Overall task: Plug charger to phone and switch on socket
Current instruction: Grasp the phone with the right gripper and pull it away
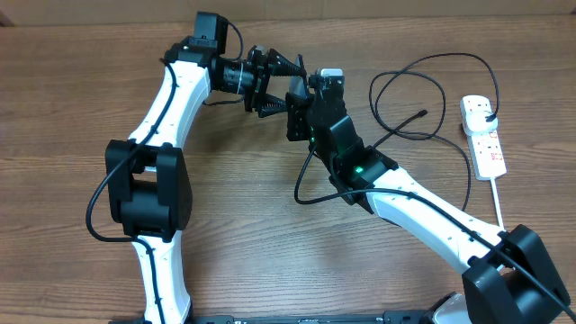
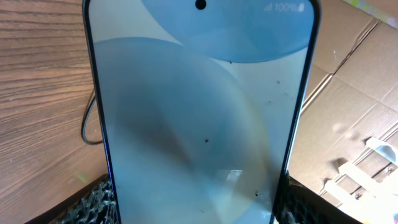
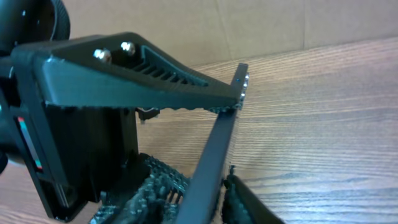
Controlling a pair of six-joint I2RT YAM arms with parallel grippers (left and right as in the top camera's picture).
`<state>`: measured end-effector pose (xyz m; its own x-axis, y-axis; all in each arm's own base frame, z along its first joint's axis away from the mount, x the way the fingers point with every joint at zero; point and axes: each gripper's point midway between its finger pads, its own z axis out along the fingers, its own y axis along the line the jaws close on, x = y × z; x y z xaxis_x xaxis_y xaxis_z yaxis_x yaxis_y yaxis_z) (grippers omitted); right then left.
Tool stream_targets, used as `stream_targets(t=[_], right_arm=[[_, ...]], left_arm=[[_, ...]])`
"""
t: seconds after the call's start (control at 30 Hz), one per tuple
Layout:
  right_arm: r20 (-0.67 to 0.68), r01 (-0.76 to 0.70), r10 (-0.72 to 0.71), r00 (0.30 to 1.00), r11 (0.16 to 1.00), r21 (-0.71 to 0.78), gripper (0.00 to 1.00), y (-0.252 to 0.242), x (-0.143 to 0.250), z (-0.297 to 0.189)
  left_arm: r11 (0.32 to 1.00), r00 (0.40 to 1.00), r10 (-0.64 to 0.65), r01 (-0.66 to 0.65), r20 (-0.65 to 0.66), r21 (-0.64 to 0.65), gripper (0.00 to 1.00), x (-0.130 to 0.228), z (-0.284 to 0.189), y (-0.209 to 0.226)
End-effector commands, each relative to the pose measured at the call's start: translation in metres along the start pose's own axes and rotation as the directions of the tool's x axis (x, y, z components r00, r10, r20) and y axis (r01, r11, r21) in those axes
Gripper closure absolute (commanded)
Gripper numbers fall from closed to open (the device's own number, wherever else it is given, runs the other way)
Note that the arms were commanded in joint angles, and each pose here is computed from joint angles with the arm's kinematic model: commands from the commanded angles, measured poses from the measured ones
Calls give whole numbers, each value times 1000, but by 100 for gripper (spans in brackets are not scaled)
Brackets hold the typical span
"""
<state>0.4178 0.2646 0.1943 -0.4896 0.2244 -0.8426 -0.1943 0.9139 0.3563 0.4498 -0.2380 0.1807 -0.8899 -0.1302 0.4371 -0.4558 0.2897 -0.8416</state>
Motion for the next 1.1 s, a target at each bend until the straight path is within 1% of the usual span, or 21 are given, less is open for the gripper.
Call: stream_targets(t=[0.0,0.1,0.23,0.3,0.4,0.47,0.63,0.77,0.83,0.9,0.97,1.07], right_arm=[[9,5,-4,1000,1000,-10,71,5,-3,0],[6,5,-5,1000,1000,-9,78,5,-3,0],[0,3,-3,1000,1000,-6,82,4,-1,0],[-10,6,-6,1000,1000,0,89,2,1,0],[-22,6,-6,1000,1000,6,96,1,4,0],[-23,6,-6,1000,1000,7,96,1,5,-1],[-22,6,-6,1000,1000,7,96,0,4,0],[-17,-6,6,1000,1000,16,96,-4,1,0],[-4,-69,69,998,997,30,96,-12,-5,0],[22,-159,158,987,986,48,96,-24,-17,-2],[57,-280,276,959,958,70,96,-42,-33,-9],[47,-389,387,921,920,50,96,-61,-51,-22]], left_arm=[[998,998,61,-60,-19,26,32,8,-1,-16],[998,998,61,-60,-19,26,32,8,-1,-16],[998,998,61,-60,-18,26,31,8,-1,-16],[998,998,61,-60,-18,26,31,8,-1,-16],[998,998,60,-60,-18,25,30,8,-1,-16],[998,998,60,-60,-18,25,28,8,-1,-16],[997,998,66,-66,-15,29,12,7,-2,-16],[992,994,109,-110,7,56,0,0,-8,-25],[991,994,106,-107,22,77,0,-6,-14,-30],[984,989,142,-145,38,106,0,-11,-23,-38],[970,979,194,-200,54,138,0,-15,-35,-47],[954,965,244,-256,90,157,0,-18,-56,-52]])
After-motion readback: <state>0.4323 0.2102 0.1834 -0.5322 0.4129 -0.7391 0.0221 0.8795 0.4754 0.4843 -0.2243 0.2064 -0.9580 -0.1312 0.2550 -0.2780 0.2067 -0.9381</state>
